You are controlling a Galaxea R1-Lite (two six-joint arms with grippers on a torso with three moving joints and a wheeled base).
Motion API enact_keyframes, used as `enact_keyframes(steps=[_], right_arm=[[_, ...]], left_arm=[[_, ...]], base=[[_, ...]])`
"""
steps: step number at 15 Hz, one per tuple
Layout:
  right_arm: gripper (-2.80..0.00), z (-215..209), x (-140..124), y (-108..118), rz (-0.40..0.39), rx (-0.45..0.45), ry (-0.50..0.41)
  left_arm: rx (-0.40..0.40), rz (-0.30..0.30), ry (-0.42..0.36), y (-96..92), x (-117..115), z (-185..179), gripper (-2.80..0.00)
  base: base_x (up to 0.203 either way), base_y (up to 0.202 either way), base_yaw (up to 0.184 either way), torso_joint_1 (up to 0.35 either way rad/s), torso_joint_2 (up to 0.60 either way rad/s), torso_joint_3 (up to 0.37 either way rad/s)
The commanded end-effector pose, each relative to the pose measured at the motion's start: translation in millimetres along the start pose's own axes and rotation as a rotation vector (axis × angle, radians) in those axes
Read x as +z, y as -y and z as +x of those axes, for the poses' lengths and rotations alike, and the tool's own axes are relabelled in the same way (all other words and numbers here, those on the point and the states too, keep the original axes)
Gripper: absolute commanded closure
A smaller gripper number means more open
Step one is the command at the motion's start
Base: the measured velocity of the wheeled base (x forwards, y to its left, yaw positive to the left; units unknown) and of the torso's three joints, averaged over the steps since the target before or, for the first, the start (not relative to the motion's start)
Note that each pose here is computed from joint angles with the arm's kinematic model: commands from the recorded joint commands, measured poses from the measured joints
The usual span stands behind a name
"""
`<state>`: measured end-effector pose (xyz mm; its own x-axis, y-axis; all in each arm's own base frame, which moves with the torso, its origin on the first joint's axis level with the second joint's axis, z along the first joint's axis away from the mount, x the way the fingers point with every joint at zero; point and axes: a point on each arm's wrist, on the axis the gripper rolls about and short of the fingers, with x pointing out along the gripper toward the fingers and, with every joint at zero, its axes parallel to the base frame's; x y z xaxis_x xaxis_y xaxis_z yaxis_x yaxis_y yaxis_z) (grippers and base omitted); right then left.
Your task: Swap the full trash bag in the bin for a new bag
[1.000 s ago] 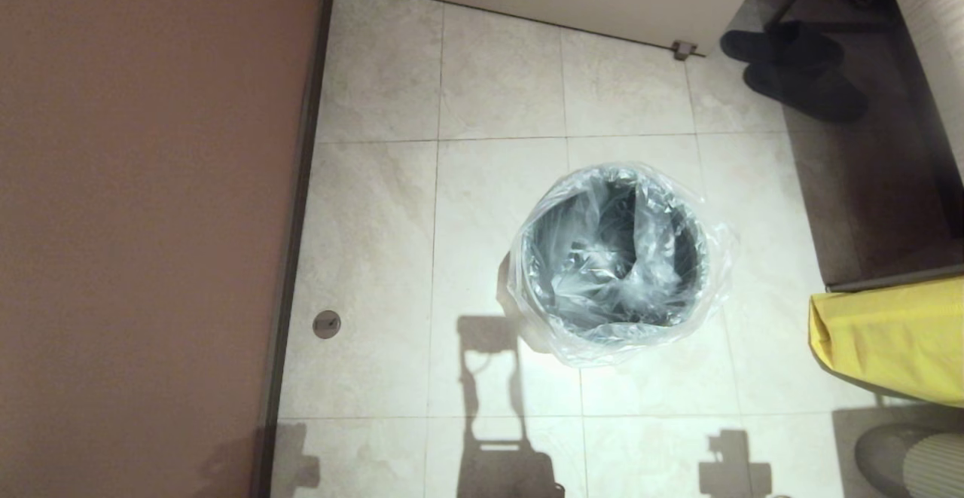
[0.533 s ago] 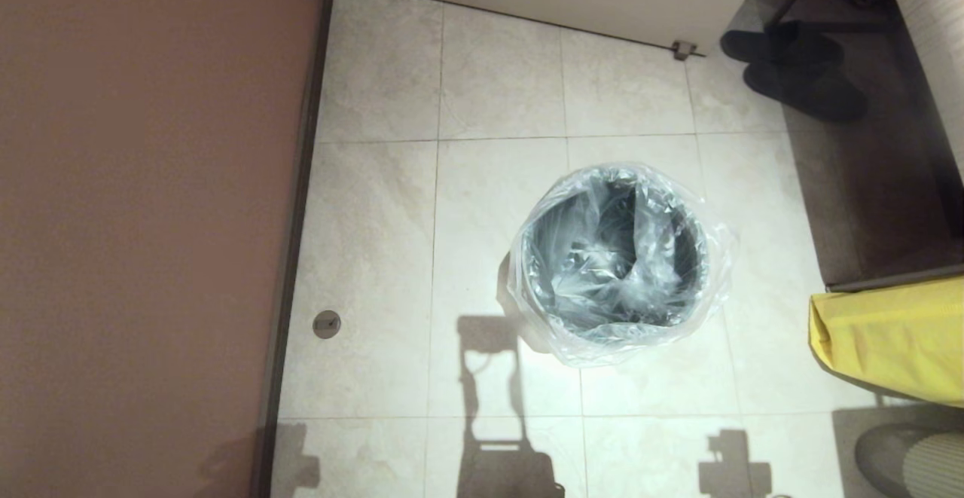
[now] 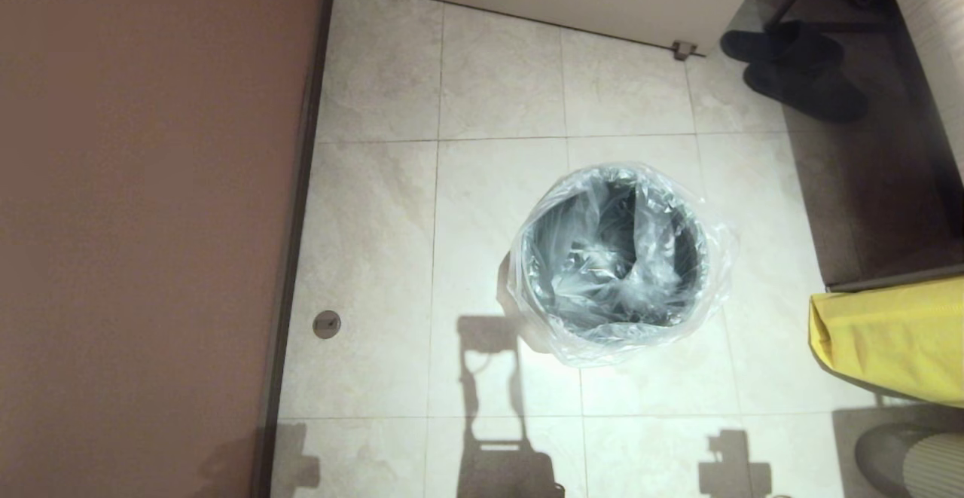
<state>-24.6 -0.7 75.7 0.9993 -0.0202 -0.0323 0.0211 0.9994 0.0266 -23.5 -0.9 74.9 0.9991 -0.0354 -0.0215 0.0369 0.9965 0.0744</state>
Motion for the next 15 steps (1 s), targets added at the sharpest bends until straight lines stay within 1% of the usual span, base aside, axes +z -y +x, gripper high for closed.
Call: enact_keyframes(steps=[1, 15], right_arm=[[0.00, 0.0, 0.4, 0.0, 0.000, 0.000, 0.000], [0.00, 0.1, 0.0, 0.0, 0.000, 0.000, -0.001]], left_arm=[[0.000, 0.000, -0.002, 0.0, 0.0, 0.1, 0.00], [0.000, 0.000, -0.002, 0.0, 0.0, 0.1, 0.00]], base=[[0.000, 0.000, 0.000, 0.000, 0.00, 0.000], [0.000, 0.000, 0.000, 0.000, 0.00, 0.000]])
